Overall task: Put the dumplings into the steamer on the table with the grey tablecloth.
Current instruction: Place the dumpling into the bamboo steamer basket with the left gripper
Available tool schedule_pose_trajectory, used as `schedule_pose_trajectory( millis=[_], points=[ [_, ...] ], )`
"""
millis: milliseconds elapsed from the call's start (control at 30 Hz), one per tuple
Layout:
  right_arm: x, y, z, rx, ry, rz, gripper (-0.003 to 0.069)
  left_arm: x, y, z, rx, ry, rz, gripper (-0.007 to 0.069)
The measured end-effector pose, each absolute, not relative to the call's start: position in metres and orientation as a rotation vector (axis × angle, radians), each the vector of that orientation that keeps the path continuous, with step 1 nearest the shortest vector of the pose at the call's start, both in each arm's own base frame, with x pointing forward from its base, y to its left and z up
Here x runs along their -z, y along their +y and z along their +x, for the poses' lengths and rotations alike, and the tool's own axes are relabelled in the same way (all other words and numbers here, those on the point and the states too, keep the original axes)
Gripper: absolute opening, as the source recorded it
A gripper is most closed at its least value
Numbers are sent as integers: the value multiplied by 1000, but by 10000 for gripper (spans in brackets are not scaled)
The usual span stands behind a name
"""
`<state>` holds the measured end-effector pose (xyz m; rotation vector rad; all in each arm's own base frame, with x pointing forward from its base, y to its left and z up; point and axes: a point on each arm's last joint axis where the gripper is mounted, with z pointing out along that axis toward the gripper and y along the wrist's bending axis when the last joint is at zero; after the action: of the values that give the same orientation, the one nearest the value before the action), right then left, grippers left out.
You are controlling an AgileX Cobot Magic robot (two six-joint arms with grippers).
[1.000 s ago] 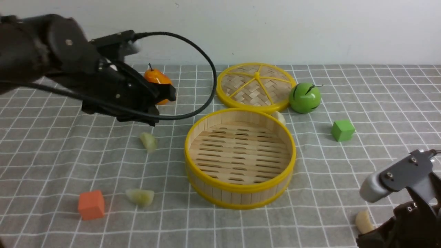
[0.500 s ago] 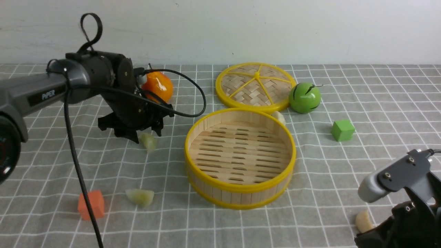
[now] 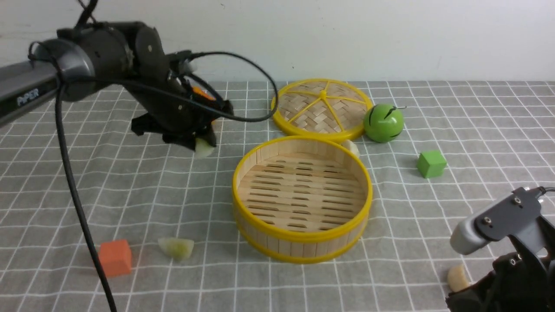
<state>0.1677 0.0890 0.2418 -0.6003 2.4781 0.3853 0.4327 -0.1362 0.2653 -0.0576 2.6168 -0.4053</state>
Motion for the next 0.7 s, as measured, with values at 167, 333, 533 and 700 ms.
schedule_pose_trajectory(
  millis=[167, 333, 533, 700],
  points=[
    [-242, 89, 168, -385, 2474, -599, 13, -276, -199, 411, 563, 2557, 206, 237],
    [-242, 89, 168, -385, 2473, -598, 17, -219, -224, 428, 531, 2548, 243, 237],
    [-242, 89, 168, -385, 2473, -598, 22, -194, -224, 437, 511, 2570, 209, 384],
    [-242, 89, 168, -385, 2474, -598, 29, -227, -223, 427, 532, 2675, 150, 542]
  ],
)
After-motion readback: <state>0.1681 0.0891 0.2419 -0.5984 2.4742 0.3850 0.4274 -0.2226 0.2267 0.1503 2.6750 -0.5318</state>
